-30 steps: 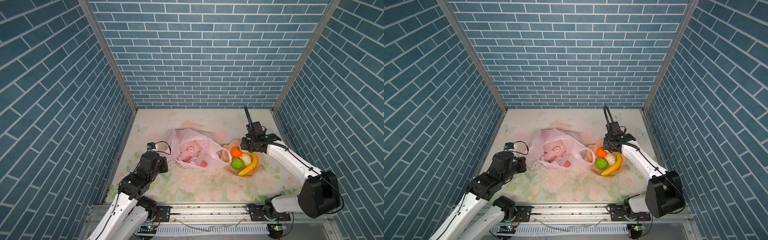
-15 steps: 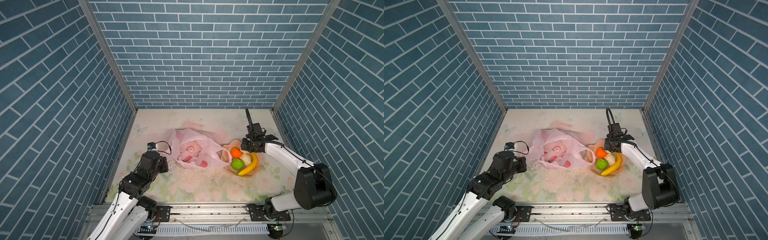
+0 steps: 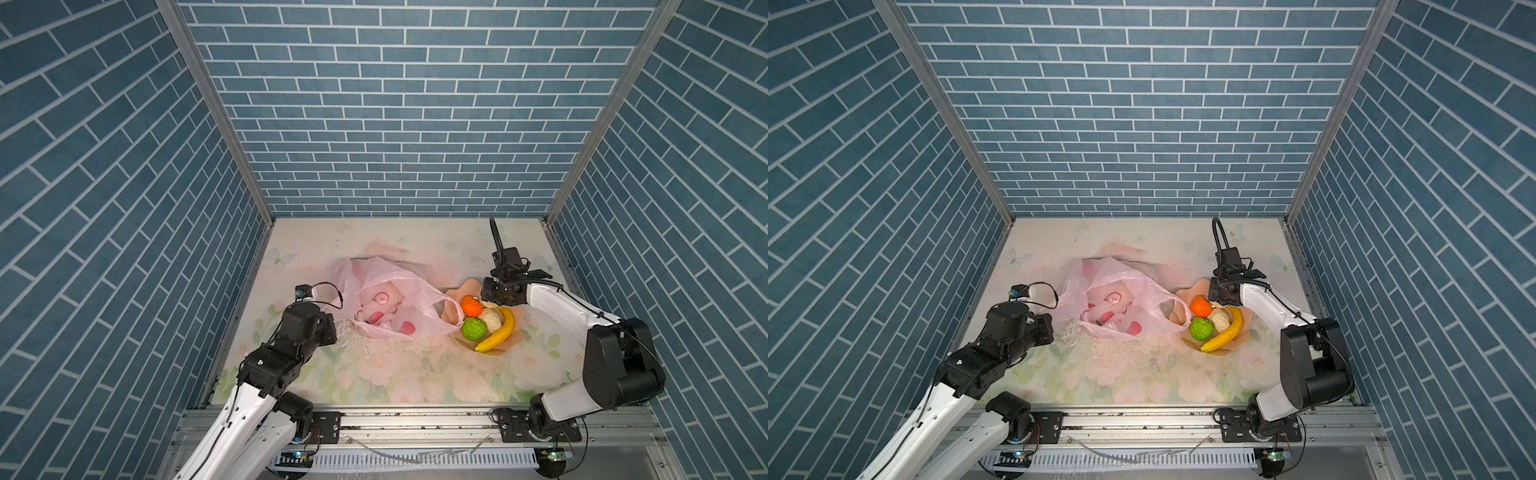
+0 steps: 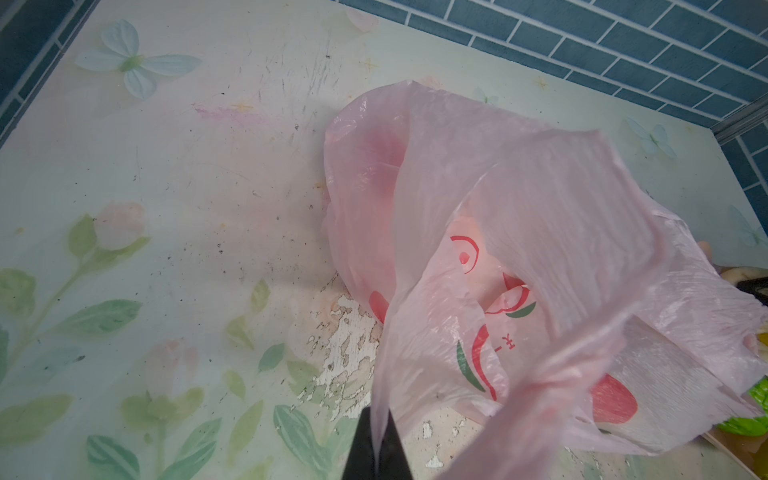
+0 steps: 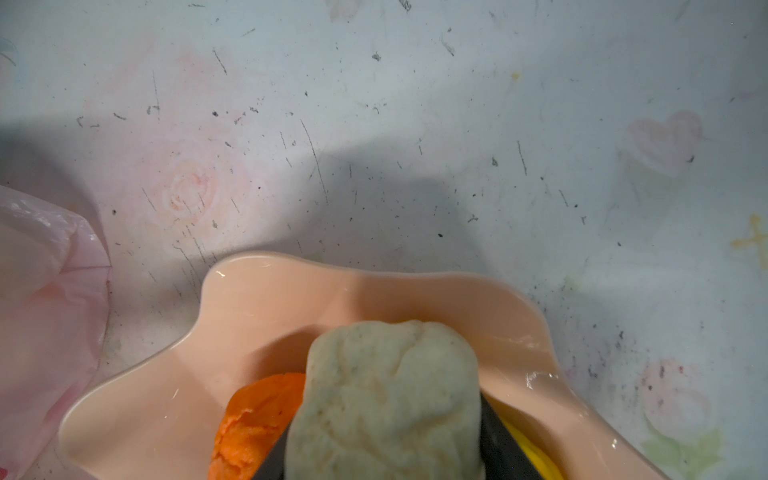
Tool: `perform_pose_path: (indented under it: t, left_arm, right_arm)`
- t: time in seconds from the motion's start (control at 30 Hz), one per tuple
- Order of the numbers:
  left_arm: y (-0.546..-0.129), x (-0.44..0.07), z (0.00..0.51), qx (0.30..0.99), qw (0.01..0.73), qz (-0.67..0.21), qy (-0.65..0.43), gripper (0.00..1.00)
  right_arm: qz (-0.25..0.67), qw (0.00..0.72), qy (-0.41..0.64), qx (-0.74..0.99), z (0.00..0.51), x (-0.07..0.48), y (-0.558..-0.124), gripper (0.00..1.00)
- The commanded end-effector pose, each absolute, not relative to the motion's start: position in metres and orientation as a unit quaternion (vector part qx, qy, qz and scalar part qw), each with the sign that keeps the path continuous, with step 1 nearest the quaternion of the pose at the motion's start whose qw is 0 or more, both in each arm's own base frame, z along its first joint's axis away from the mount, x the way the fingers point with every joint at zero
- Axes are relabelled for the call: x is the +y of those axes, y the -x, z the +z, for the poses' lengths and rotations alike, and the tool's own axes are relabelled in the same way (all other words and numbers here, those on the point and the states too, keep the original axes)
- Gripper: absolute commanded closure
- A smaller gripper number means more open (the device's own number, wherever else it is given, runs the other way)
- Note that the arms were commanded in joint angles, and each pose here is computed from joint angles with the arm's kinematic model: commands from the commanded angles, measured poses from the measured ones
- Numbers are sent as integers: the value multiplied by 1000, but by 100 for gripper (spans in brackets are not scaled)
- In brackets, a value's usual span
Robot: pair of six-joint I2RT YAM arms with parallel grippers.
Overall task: Take the fake fruits out of the plastic bag
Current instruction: 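Open the right gripper to release the pale fruit into the bowl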
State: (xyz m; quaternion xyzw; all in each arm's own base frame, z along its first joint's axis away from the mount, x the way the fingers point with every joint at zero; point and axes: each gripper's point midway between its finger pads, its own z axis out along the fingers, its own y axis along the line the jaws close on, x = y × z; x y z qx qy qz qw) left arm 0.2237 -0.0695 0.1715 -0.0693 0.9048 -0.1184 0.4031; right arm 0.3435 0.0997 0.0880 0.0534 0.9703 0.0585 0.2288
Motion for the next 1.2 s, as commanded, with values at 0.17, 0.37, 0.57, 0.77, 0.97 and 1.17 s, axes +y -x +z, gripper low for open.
perform_pose_path:
  t: [0.17,0.37,0.57,0.77,0.97,1.17]
  left_arm:
    - [-226,-68,183,900,416,-114,65,97]
    - [-227,-68,186,899,418,-114,63,97]
    - [-228,-69,188,898,420,-113,60,97]
    - [-231,-70,193,895,427,-115,59,97]
    - [-236,-73,191,898,422,-112,54,97]
    - [-244,-79,209,890,438,-122,43,97]
  right_arm:
    - [50,211,-44,975,73,96,-337,49]
    - [48,213,-44,975,76,95,-338,39]
    - [44,219,-45,974,81,93,-338,29]
    - [41,229,-46,972,92,91,-338,22]
    - [48,248,-46,966,112,91,-337,20]
    - [59,277,-39,958,142,90,-328,22]
